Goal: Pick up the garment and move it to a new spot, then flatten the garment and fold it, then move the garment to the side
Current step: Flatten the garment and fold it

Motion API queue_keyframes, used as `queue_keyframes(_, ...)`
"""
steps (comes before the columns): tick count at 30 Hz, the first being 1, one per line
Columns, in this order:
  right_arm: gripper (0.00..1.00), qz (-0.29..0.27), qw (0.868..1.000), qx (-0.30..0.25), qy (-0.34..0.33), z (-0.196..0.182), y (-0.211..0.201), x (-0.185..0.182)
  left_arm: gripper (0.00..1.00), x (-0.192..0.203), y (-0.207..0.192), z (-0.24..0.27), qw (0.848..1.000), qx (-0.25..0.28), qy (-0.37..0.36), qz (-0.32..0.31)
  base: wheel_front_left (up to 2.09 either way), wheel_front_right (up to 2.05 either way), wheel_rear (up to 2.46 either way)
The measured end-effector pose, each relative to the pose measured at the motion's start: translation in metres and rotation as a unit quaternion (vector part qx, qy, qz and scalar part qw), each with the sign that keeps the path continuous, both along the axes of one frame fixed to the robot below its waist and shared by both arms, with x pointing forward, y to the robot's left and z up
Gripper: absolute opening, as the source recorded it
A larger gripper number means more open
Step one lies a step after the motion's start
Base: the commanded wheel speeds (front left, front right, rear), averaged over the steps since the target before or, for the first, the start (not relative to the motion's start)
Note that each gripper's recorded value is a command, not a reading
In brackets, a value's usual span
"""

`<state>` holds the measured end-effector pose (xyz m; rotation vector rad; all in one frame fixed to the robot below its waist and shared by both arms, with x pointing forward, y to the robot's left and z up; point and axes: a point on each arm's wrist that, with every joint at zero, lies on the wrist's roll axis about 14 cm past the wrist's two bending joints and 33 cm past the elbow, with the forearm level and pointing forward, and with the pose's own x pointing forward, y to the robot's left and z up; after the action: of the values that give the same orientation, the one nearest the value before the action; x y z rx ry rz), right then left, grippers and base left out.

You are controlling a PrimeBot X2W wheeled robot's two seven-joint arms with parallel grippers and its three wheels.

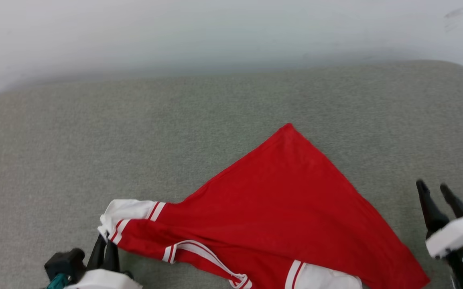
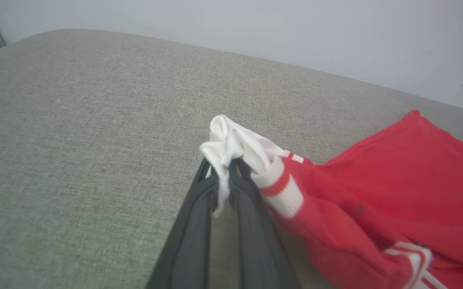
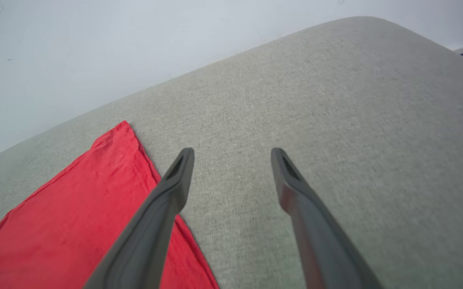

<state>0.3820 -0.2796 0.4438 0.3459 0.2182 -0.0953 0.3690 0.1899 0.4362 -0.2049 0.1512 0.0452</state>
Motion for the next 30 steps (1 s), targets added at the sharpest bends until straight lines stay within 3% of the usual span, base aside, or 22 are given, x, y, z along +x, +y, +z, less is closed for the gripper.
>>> queue_keyframes(6,1.0,0.065,0.997,-0.036,0.012,0.016,0.023,0.065,0.0,0.017,-0.011,0.012,1.0,-0.002,-0.023,-0.005,0.0,0.0,0.0)
queue_keyframes(11,1.0,0.159,0.982,-0.083,0.064,0.012,0.06,0.109,0.0,0.028,-0.021,0.015,0.999,-0.003,-0.031,-0.01,0.0,0.0,0.0)
queue_keyframes(16,1.0,0.253,0.95,-0.132,0.122,0.0,0.101,0.139,0.0,0.039,-0.025,0.013,0.999,-0.004,-0.034,-0.01,0.0,0.0,0.0)
queue_keyframes(23,1.0,0.348,0.899,-0.168,0.205,-0.041,0.143,0.151,0.0,0.048,-0.026,0.004,1.0,-0.001,-0.024,-0.005,0.0,0.0,0.0)
queue_keyframes(30,1.0,0.399,0.866,-0.168,0.249,-0.077,0.167,0.156,0.0,0.056,-0.023,-0.01,1.0,-0.002,-0.008,0.003,0.0,0.0,0.0)
